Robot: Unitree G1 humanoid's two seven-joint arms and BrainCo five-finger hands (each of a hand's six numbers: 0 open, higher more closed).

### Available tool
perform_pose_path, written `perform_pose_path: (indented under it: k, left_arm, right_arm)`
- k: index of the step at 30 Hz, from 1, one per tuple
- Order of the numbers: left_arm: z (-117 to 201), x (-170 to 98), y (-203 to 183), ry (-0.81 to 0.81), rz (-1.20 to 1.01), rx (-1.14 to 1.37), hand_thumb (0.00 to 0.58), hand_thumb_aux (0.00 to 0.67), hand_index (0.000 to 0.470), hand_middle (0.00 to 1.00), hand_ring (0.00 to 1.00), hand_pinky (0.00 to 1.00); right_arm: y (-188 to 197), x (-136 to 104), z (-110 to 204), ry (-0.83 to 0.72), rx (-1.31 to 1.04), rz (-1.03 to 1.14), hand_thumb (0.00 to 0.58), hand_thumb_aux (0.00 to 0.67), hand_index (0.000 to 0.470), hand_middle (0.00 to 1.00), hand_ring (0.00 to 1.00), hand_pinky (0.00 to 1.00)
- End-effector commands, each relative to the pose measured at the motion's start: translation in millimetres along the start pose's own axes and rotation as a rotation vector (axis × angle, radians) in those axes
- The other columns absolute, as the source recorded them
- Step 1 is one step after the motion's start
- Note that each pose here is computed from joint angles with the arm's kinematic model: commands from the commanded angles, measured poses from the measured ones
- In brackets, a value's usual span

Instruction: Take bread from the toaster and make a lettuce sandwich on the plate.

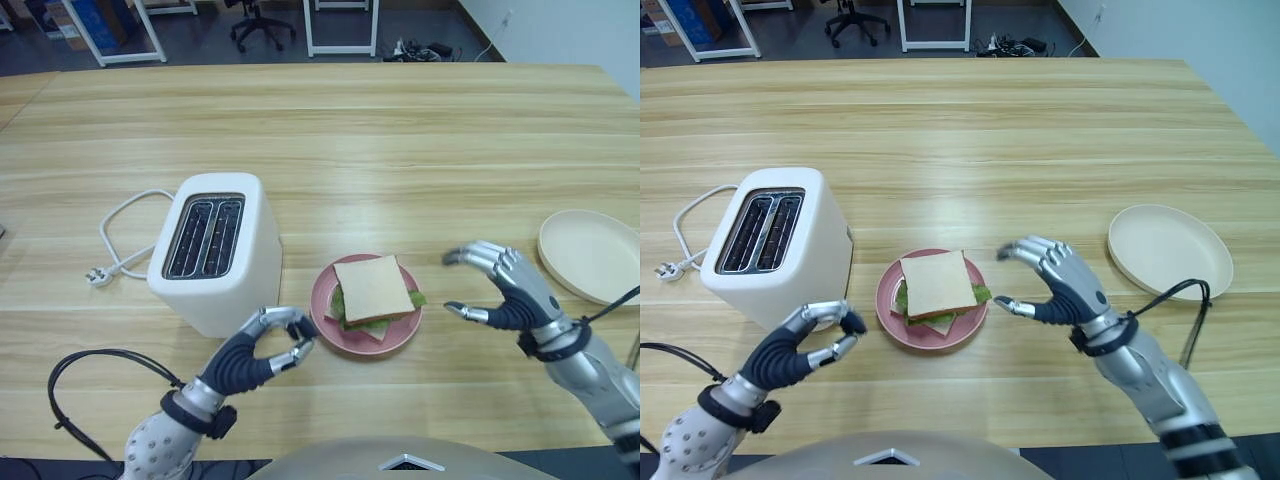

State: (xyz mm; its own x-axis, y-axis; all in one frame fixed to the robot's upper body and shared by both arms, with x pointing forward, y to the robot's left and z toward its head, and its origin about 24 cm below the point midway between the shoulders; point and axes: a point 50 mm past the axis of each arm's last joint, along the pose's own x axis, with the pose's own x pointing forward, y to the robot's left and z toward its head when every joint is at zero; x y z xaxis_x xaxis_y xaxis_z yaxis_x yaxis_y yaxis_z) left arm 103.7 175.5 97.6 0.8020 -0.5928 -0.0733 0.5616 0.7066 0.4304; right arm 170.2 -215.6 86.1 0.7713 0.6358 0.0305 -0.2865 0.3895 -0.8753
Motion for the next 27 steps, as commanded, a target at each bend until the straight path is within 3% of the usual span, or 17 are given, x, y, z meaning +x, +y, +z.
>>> perform_pose_path:
  k: [1,6,15,21,27]
  left_arm:
    - [-9,-9,-13,0.146,-0.199,0.036,0.580,0.670,0.470,1.00,1.00,1.00]
    - [-30,5,-26,0.221,-0.239,0.027,0.580,0.670,0.470,1.00,1.00,1.00]
    - [-80,31,-45,0.477,-0.327,0.154,0.580,0.670,0.470,1.00,1.00,1.00]
    - [-96,45,-43,0.552,-0.315,0.236,0.580,0.670,0.470,1.00,1.00,1.00]
    - [-106,80,-42,0.532,-0.269,0.259,0.580,0.670,0.470,1.00,1.00,1.00]
  right_arm:
    - [4,-21,21,0.018,0.144,0.329,0.580,0.670,0.470,1.00,1.00,1.00]
    - [21,-8,34,-0.021,0.170,0.443,0.580,0.670,0.470,1.00,1.00,1.00]
    - [78,11,23,0.001,0.010,0.581,0.580,0.670,0.470,1.00,1.00,1.00]
    - [91,24,14,0.014,-0.098,0.562,0.580,0.670,0.470,1.00,1.00,1.00]
    - [92,68,-5,0.017,-0.220,0.406,0.580,0.670,0.470,1.00,1.00,1.00]
